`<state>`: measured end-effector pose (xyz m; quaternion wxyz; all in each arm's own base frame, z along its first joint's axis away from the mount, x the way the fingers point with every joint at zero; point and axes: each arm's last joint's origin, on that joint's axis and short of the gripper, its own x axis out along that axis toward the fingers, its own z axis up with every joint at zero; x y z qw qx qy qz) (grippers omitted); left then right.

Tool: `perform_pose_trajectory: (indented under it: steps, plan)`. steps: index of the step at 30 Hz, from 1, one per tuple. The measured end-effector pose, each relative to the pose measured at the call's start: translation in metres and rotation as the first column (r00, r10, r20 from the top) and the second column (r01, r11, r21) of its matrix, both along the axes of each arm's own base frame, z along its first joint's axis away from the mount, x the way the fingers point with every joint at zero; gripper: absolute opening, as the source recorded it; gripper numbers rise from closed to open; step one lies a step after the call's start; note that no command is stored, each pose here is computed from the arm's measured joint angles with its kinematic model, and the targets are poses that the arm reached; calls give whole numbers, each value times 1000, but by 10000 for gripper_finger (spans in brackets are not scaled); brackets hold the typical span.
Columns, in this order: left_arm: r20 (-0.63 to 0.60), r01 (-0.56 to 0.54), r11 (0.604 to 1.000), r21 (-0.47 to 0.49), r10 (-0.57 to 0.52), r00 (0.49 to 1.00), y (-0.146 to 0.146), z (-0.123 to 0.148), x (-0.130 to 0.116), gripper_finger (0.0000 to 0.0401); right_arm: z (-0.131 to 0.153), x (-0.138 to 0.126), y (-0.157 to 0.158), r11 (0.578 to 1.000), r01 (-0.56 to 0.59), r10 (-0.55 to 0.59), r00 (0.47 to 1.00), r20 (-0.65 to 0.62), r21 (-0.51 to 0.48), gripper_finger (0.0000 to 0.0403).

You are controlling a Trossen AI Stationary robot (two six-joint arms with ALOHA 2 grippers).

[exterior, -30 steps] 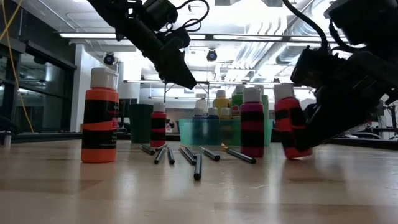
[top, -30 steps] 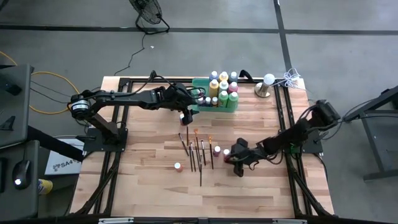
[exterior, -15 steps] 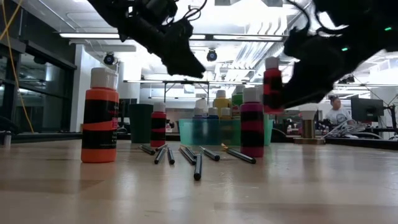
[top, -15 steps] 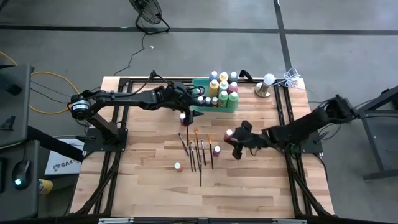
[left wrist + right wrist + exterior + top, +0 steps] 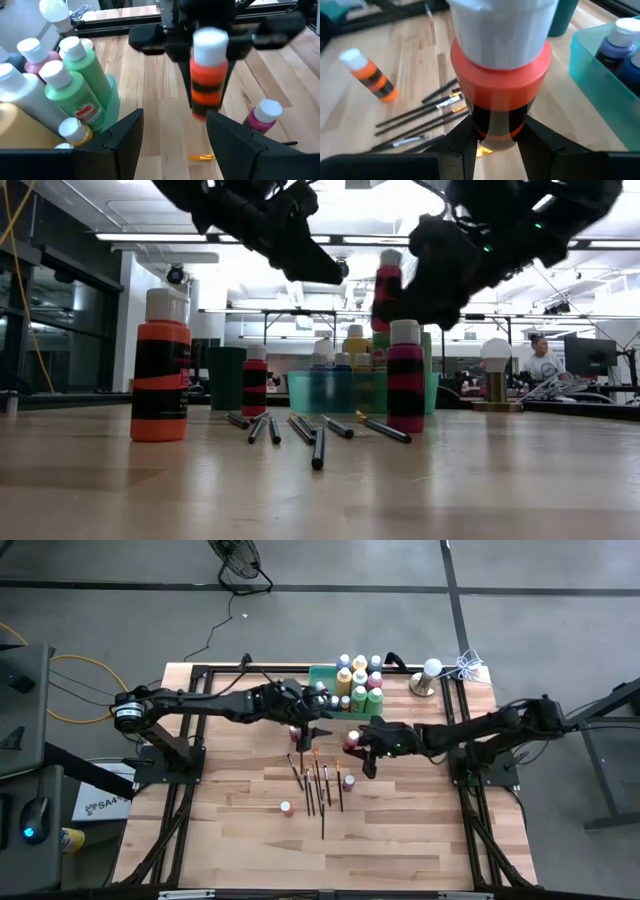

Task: Pick & Place Paint Supplies
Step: Put the small dark orange paint bottle into the green bin

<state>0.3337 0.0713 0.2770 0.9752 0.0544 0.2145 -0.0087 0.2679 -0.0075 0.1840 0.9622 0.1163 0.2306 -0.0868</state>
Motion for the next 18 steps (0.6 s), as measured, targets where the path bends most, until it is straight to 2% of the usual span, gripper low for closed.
perform_pose_trajectory:
  steps: [8, 18]
  plan:
    - [-123, 42, 998, 45, -36, 992, 0, 30, -1, 209, 9, 37, -11, 999, -20, 17, 998, -66, -45, 113]
    - [-163, 83, 995, 60, -72, 984, -1, 30, -1, 209, 0, 66, -20, 999, -16, 11, 995, -98, -42, 115]
